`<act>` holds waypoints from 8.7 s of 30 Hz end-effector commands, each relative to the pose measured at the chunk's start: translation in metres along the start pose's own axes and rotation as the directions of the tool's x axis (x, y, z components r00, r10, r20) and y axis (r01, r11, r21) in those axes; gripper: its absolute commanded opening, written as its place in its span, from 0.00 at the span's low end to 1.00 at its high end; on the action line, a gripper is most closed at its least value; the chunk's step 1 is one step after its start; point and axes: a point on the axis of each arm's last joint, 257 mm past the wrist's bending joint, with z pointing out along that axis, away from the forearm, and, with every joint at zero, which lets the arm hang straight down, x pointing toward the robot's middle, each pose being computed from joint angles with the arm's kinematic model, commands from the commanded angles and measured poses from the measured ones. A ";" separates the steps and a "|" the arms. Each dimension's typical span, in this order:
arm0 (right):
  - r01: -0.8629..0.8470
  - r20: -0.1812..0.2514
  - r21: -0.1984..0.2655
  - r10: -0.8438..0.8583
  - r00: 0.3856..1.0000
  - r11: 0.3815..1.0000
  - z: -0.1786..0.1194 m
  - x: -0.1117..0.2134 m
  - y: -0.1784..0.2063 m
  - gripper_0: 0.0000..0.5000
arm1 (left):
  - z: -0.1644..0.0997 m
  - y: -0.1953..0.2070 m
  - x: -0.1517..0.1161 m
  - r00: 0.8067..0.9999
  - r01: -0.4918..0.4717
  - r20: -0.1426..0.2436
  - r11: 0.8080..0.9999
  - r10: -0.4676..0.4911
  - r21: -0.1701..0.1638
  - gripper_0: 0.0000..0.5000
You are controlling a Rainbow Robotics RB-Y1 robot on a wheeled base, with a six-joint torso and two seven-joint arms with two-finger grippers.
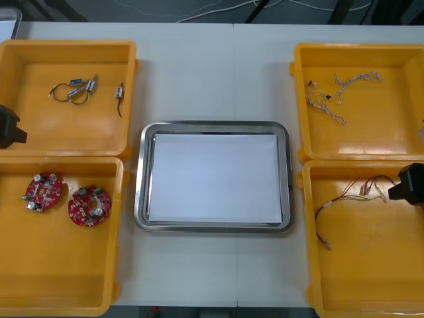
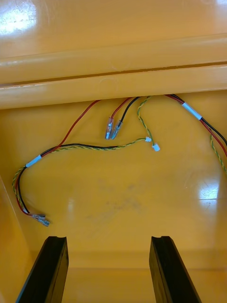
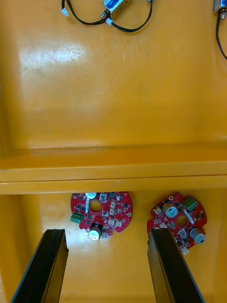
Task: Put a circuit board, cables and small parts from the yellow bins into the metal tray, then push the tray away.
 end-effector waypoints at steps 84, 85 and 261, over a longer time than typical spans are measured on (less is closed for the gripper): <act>0.004 0.010 0.001 -0.004 1.000 1.000 0.000 0.000 -0.003 1.00 | -0.012 0.019 0.001 0.998 0.068 0.017 0.996 -0.068 -0.051 1.00; 0.004 0.010 0.001 -0.004 1.000 1.000 0.000 0.000 -0.003 1.00 | -0.012 0.019 0.001 0.998 0.068 0.017 0.996 -0.068 -0.051 1.00; -0.798 0.011 -0.034 0.798 0.602 0.602 0.132 0.015 0.082 1.00 | 0.036 0.065 0.048 0.304 -0.953 0.069 0.303 0.950 0.025 1.00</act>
